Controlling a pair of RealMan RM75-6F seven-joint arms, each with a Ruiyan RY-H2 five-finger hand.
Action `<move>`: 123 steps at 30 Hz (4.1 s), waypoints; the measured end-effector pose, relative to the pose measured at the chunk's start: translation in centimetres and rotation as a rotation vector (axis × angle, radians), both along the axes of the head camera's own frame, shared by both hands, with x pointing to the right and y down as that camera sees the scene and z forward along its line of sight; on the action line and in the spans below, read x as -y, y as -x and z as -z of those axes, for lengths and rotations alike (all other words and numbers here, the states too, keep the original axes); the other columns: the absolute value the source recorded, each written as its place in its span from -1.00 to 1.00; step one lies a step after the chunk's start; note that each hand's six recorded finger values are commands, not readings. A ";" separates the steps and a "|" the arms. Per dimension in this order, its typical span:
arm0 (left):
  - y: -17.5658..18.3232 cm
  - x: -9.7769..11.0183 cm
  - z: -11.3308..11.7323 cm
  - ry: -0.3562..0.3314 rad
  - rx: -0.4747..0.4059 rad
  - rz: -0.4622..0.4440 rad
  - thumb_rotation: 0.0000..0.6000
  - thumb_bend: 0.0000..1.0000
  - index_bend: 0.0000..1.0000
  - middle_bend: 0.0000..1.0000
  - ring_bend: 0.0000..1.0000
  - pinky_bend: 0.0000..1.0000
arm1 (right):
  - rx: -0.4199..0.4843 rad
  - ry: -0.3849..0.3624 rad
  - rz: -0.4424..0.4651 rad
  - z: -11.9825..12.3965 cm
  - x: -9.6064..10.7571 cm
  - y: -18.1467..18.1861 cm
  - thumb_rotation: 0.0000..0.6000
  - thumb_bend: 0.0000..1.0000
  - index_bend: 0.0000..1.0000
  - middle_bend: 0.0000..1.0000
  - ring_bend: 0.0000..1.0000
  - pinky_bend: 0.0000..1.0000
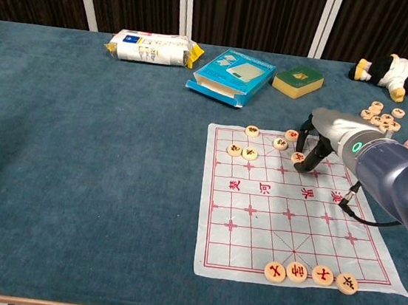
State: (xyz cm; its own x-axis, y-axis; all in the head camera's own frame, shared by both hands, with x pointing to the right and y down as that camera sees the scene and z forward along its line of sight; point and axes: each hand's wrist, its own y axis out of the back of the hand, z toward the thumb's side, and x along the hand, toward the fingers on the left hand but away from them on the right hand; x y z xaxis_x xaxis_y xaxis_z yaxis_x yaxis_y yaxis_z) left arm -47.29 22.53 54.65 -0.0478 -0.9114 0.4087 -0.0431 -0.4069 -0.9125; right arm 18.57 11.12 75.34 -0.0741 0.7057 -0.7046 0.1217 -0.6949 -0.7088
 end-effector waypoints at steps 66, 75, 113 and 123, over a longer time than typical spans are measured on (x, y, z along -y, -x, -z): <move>-0.1 -0.1 0.1 -0.002 0.001 -0.001 1.00 -0.92 -1.00 -1.00 -1.00 -0.92 | -0.031 0.009 -0.043 1.3 1.3 -2.5 1.00 -0.27 0.00 -1.00 -1.00 -1.00; -0.3 -0.2 -0.1 0.003 0.004 -0.007 1.00 -0.92 -1.00 -1.00 -1.00 -0.92 | -0.038 0.018 -0.045 1.0 1.1 -3.1 1.00 -0.27 0.00 -1.00 -1.00 -1.00; -0.3 -0.2 -0.1 0.003 0.008 -0.007 1.00 -0.92 -1.00 -1.00 -1.00 -0.92 | -0.057 0.032 -0.051 0.6 1.1 -3.9 1.00 -0.27 -0.02 -1.00 -1.00 -1.00; -0.3 -0.2 -0.2 0.005 0.011 -0.007 1.00 -0.92 -1.00 -1.00 -1.00 -0.92 | -0.064 0.042 -0.048 0.5 1.0 -4.3 1.00 -0.27 -0.10 -1.00 -1.00 -1.00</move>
State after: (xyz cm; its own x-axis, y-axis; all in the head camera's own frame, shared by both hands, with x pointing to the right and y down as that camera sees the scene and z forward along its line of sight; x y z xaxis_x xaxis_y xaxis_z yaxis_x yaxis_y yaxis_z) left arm -47.03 22.73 54.81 -0.0461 -0.9097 0.4126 -0.0305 -0.4116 -0.9109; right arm 22.83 10.11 74.81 -0.1530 0.6704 -0.7260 0.1113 -0.7183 -0.6867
